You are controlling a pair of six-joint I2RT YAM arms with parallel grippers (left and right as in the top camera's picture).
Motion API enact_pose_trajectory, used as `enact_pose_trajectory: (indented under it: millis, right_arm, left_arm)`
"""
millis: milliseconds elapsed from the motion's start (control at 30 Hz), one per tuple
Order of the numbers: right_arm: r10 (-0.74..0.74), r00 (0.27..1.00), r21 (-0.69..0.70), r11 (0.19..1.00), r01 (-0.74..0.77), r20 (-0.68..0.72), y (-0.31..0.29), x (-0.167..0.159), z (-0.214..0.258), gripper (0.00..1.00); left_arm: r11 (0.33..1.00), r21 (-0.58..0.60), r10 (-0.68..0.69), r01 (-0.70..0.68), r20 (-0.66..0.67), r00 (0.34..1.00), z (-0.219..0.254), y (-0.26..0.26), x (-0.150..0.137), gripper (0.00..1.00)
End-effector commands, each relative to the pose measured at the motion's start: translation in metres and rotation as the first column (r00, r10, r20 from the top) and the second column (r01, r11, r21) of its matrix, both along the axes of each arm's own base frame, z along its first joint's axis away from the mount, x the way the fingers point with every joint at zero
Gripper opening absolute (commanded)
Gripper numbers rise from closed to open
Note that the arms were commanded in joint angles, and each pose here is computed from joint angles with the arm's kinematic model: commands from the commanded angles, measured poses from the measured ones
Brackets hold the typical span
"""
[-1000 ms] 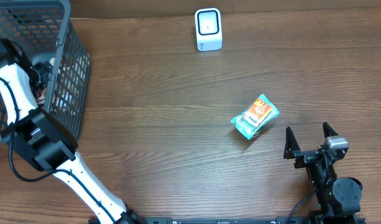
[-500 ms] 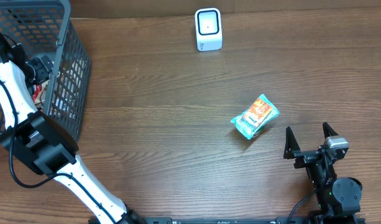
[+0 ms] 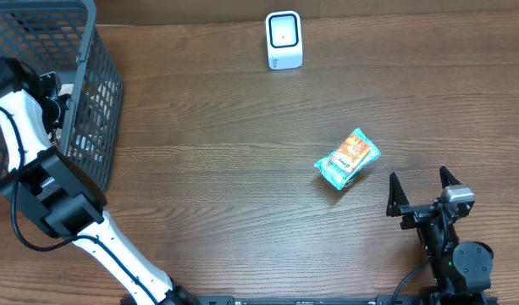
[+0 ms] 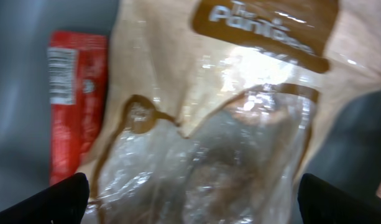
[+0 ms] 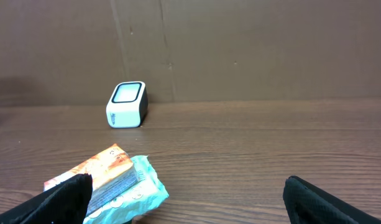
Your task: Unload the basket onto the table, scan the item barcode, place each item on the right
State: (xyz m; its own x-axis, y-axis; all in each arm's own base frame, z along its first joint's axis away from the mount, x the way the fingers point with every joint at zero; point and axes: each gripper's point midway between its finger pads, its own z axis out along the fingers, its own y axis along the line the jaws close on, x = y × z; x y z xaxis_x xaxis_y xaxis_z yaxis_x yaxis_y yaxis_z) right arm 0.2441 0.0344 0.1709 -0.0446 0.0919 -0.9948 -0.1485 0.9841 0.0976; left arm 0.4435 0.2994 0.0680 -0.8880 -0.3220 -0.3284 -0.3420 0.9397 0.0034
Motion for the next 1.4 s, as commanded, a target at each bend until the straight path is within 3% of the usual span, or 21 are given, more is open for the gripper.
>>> enact_pose_trajectory:
  millis: [0, 300, 667, 1000, 1367]
  right_arm:
    - [-0.008, 1.000, 0.000, 1.000, 0.008, 0.006, -0.002, 0.000, -0.001, 1.00]
    - [-0.008, 1.000, 0.000, 1.000, 0.008, 0.006, -0.002, 0.000, -0.001, 1.00]
    - [-0.008, 1.000, 0.000, 1.000, 0.008, 0.006, -0.002, 0.000, -0.001, 1.00]
    - [-0.008, 1.000, -0.001, 1.000, 0.008, 0.006, -0.002, 0.000, -0.001, 1.00]
    - [-0.008, 1.000, 0.000, 1.000, 0.008, 0.006, -0.002, 0.000, -0.001, 1.00]
  left_arm:
    - [1.000, 0.000, -0.018, 0.018, 0.010, 1.000, 0.004, -0.004, 0.002, 1.00]
    - [0.980, 0.165, 0.131, -0.113, -0.105, 0.986, -0.015, 0.028, -0.024, 1.00]
    - [0.972, 0.171, 0.173, -0.160, -0.060, 0.983, -0.011, 0.032, -0.018, 1.00]
    - [0.957, 0.218, 0.193, -0.193, 0.022, 0.981, 0.040, 0.041, -0.016, 1.00]
    - [0.978, 0.181, 0.114, -0.104, -0.046, 0.992, 0.000, 0.054, -0.028, 1.00]
